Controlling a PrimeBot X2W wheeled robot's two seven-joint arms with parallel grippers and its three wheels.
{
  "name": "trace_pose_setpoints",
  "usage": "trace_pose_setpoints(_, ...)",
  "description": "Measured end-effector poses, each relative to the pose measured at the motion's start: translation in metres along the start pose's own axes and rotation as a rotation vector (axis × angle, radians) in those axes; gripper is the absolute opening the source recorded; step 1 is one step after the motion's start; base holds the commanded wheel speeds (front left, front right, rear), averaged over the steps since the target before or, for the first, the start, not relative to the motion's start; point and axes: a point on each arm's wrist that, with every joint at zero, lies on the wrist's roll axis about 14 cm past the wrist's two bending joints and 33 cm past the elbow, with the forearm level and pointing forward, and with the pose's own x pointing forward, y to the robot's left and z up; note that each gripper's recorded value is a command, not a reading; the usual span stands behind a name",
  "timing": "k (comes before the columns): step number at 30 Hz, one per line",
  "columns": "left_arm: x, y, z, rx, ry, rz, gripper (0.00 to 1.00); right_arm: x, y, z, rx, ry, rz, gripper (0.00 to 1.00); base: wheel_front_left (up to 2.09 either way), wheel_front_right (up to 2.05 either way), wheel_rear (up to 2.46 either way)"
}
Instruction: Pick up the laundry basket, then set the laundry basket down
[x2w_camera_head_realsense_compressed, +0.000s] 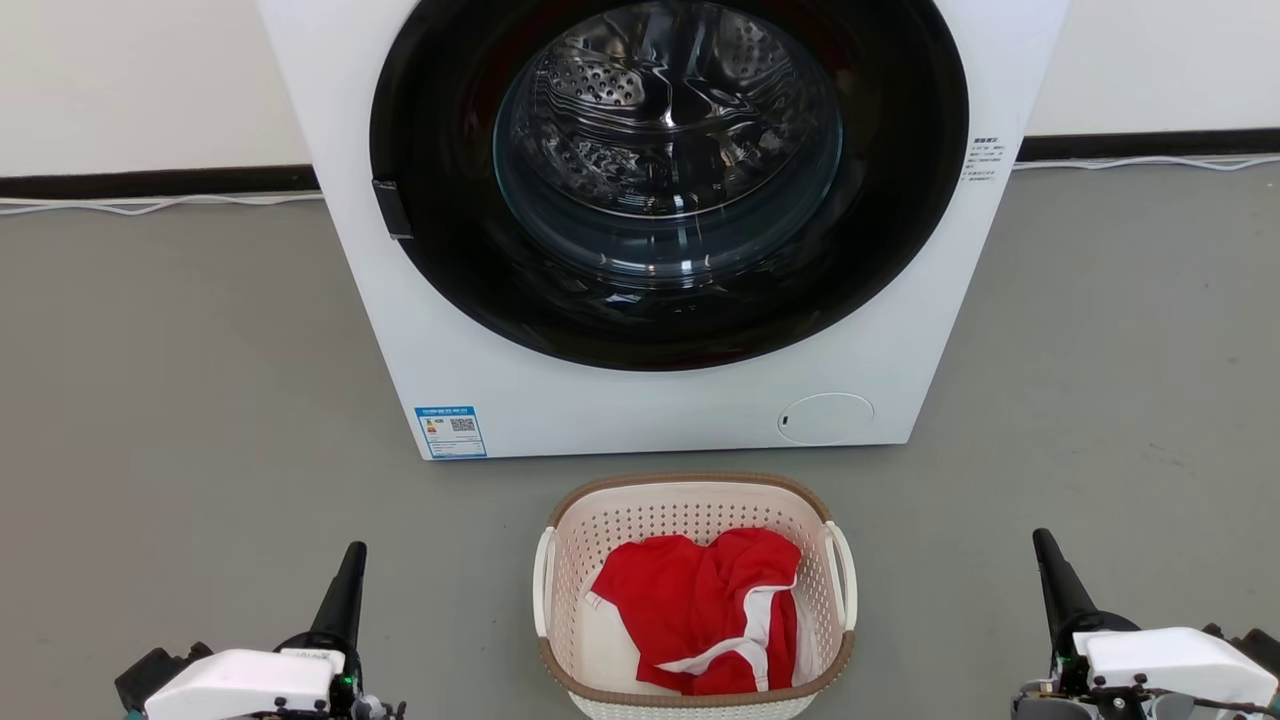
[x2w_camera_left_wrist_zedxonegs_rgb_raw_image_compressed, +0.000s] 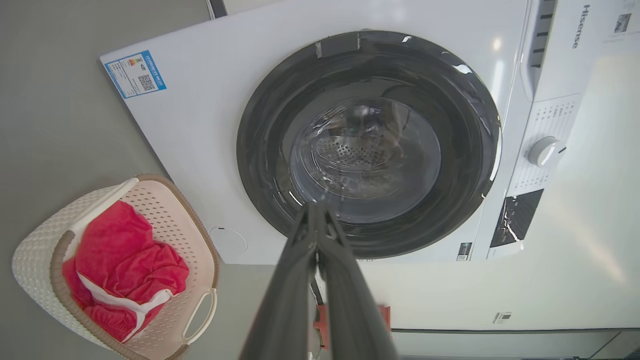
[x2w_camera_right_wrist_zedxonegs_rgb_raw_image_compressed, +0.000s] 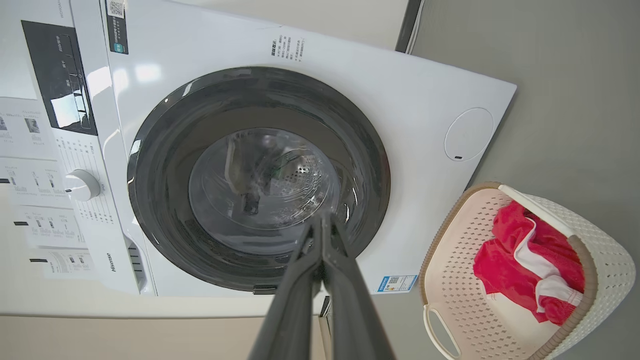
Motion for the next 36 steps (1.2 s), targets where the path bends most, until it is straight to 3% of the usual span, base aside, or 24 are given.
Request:
trace_pose_setpoints(18, 0.002, -0.018, 0.005, -0.173, 0.012, -0.078, 0.0, 0.004, 0.016, 0.0, 0.231, 0.018, 0.058, 0.0, 0.0, 0.0, 0.0)
trace_pose_setpoints(36, 0.002, -0.02, 0.006, -0.185, 0.009, -0.086, 0.0, 0.007, 0.023, 0.001, 0.238, 0.016, 0.078, 0.0, 0.0, 0.0, 0.0)
